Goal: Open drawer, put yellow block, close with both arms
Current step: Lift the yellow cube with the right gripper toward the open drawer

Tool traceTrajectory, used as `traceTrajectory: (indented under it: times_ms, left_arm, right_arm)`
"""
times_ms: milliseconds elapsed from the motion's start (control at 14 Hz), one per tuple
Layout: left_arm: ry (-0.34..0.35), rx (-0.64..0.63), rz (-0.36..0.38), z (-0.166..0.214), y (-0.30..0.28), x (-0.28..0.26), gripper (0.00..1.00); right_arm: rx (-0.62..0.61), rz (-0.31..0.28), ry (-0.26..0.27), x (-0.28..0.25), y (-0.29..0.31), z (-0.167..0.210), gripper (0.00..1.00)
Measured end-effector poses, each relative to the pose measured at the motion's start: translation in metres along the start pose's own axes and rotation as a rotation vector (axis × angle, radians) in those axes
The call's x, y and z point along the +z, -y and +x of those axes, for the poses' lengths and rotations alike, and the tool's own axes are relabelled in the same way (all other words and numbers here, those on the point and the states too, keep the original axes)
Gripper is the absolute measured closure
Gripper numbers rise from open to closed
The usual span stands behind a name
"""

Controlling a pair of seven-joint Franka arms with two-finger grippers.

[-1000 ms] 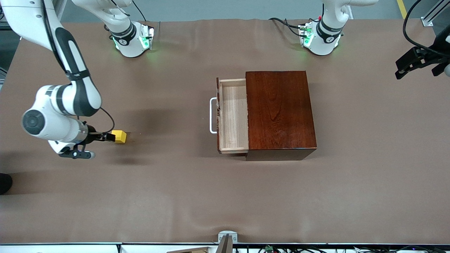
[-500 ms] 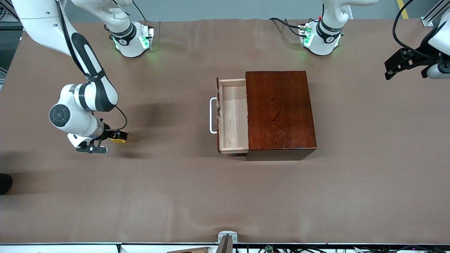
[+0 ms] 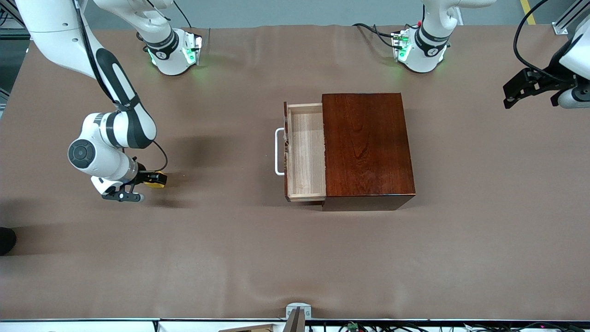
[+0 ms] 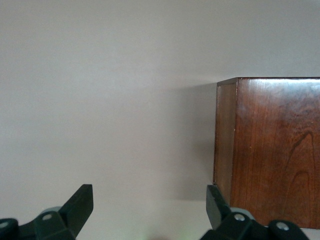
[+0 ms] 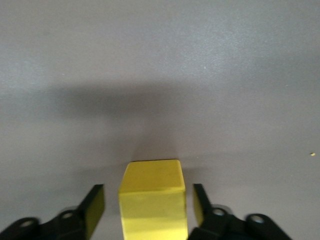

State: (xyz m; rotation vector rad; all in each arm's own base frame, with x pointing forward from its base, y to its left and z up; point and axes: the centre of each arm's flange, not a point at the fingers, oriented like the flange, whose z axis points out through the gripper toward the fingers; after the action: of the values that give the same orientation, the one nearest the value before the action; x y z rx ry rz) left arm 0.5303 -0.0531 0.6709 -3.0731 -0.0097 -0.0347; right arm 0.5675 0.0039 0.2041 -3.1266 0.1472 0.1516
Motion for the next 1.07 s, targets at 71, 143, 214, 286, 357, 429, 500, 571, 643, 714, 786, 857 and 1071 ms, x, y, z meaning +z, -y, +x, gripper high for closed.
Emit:
traceTrajectory:
  times_ms: [71, 143, 214, 286, 357, 429, 500, 571, 643, 714, 786, 857, 1071]
  left_arm:
    - [-0.003, -0.006, 0.000, 0.001, 0.003, 0.000, 0.00]
    - [-0.004, -0.014, 0.000, 0.002, 0.007, 0.000, 0.00]
    - [-0.005, -0.023, -0.001, 0.002, 0.012, 0.000, 0.00]
    - [-0.006, -0.031, -0.003, 0.002, 0.017, 0.000, 0.00]
    - [-0.007, -0.037, -0.007, 0.001, 0.019, -0.001, 0.00]
    - [-0.008, -0.042, -0.010, 0.000, 0.022, -0.003, 0.00]
    - [-0.011, -0.048, -0.011, -0.001, 0.025, -0.005, 0.00]
    - [-0.013, -0.056, -0.013, -0.003, 0.029, -0.007, 0.00]
    - [-0.015, -0.064, -0.019, -0.004, 0.033, -0.008, 0.00]
    - [-0.016, -0.069, -0.024, -0.004, 0.036, -0.009, 0.00]
    - [-0.017, -0.072, -0.026, -0.004, 0.037, -0.009, 0.00]
    - [-0.017, -0.071, -0.026, -0.004, 0.037, -0.009, 0.00]
    - [-0.018, -0.065, -0.028, -0.005, 0.034, -0.010, 0.00]
  right_arm:
    - [0.002, 0.000, 0.001, 0.001, -0.001, 0.000, 0.37]
    - [0.003, 0.000, 0.001, 0.000, -0.002, 0.000, 0.45]
    - [0.003, 0.000, 0.003, 0.001, -0.002, 0.000, 0.44]
    - [0.002, -0.001, 0.016, 0.001, -0.001, -0.001, 0.44]
    - [-0.001, -0.002, 0.041, -0.001, 0.001, -0.002, 0.44]
    - [-0.003, 0.002, 0.066, -0.008, 0.005, -0.001, 0.44]
    - [0.002, 0.015, 0.087, -0.019, 0.011, 0.001, 0.44]
    - [0.007, 0.030, 0.102, -0.033, 0.016, 0.003, 0.44]
    - [0.011, 0.044, 0.112, -0.047, 0.020, 0.005, 0.44]
    - [0.026, 0.053, 0.121, -0.062, 0.026, 0.005, 0.44]
    - [0.054, 0.057, 0.129, -0.075, 0.033, 0.004, 0.44]
    - [0.084, 0.053, 0.137, -0.088, 0.044, 0.001, 0.44]
    - [0.170, 0.036, 0.165, -0.132, 0.091, -0.011, 0.44]
